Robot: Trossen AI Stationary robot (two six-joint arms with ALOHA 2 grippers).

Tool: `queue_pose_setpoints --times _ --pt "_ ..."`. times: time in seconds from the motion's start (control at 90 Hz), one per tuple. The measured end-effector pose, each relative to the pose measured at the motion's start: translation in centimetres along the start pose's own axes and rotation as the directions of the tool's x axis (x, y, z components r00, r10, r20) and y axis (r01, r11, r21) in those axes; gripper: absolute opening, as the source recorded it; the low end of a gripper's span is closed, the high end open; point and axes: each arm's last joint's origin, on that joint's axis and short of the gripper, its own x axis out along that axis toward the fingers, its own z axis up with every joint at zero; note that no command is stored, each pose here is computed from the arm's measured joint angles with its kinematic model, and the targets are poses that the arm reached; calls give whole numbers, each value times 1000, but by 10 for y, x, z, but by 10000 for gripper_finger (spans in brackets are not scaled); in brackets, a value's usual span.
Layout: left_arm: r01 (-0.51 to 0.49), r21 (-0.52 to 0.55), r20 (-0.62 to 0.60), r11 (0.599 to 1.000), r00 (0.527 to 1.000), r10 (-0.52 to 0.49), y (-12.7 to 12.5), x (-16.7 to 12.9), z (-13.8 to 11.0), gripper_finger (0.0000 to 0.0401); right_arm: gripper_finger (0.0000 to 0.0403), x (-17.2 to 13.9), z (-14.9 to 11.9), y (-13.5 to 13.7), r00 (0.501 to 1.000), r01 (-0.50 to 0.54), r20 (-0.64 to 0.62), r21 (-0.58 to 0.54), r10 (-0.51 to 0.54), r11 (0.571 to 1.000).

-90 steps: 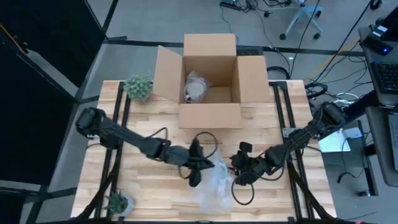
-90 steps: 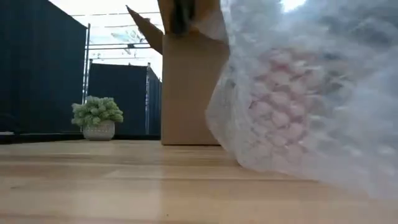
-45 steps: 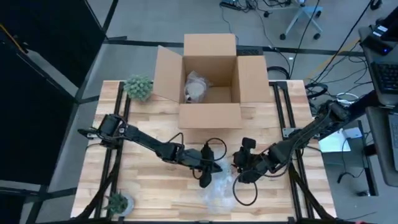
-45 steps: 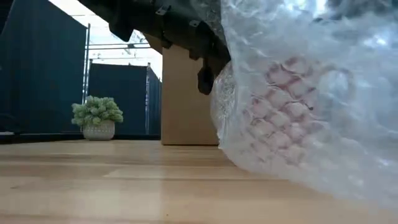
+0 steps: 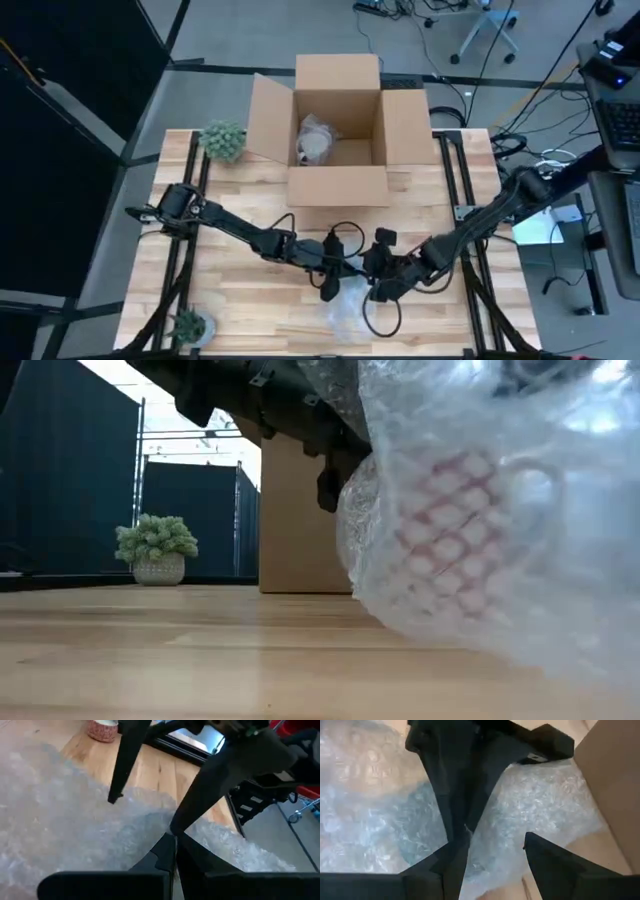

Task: Wrap mug
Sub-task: Wrap the red mug with the bubble wrap

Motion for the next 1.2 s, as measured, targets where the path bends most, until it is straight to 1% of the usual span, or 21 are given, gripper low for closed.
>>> queue_pose_setpoints --times 0.178,0.222,0.3,0.389,0.433,0.478,0.522,0.556,0.6,0.656,0.711,0.756,0.789,0.867,0.967,1.078,1.133,1.2 --pt "4 12 5 1000 1000 -4 -4 -10 9 1 185 5 -3 1 1000 1 -19 -1 -1 1000" --pt "18 31 36 999 999 -20 -8 -16 17 1 185 4 -3 1 1000 -5 -22 -1 5 1000" --pt "60 54 123 997 990 -67 -20 -31 39 1 185 4 -4 1 1000 -11 -26 -2 11 1000" --pt "62 95 135 994 988 -75 -26 -46 51 1 185 4 -3 1 1000 -14 -21 7 14 1000" --pt "50 126 116 991 991 -64 -27 -53 54 1 185 4 -3 1 1000 -14 -21 11 14 1000" --pt "22 153 84 988 996 -35 -28 -61 54 1 185 4 -3 1 1000 -14 -21 18 14 1000" --pt "-16 159 84 987 997 3 -29 -68 58 1 185 4 -3 1 1000 -14 -20 20 14 1000" --pt "-69 159 66 985 996 59 -28 -75 59 1 185 4 -3 1 1000 -14 -20 19 14 1000" --pt "-146 165 7 975 989 147 -24 -81 55 1 185 4 -3 1 1000 -13 -20 19 14 1000" --pt "-241 163 -68 957 965 254 -16 -84 47 1 185 4 -3 1 1000 -14 -19 18 14 1000" --pt "-345 157 -144 926 919 367 -6 -84 33 1 185 4 -3 1 1000 -14 -18 12 14 1000" --pt "-391 142 -187 909 891 413 2 -80 22 1 185 4 -3 1 1000 -13 -18 7 14 1000" --pt "-406 127 -188 905 886 424 7 -76 18 1 185 4 -3 1 1000 -12 -17 3 12 1000" --pt "-407 115 -176 906 889 422 13 -65 12 1 185 4 -3 1 1000 -13 -13 3 14 1000" --pt "-349 104 -98 931 928 359 14 -47 11 1 185 4 -3 2 1000 -15 -11 2 15 1000" --pt "-200 90 22 976 980 199 5 -37 21 1 185 4 -3 2 1000 -15 -11 1 15 1000" --pt "-136 92 53 986 990 132 0 -36 24 1 185 4 -3 2 1000 -17 -13 0 17 1000" --pt "-98 69 59 993 994 94 -3 -33 22 1 185 4 -3 2 1000 -19 -13 0 19 1000"
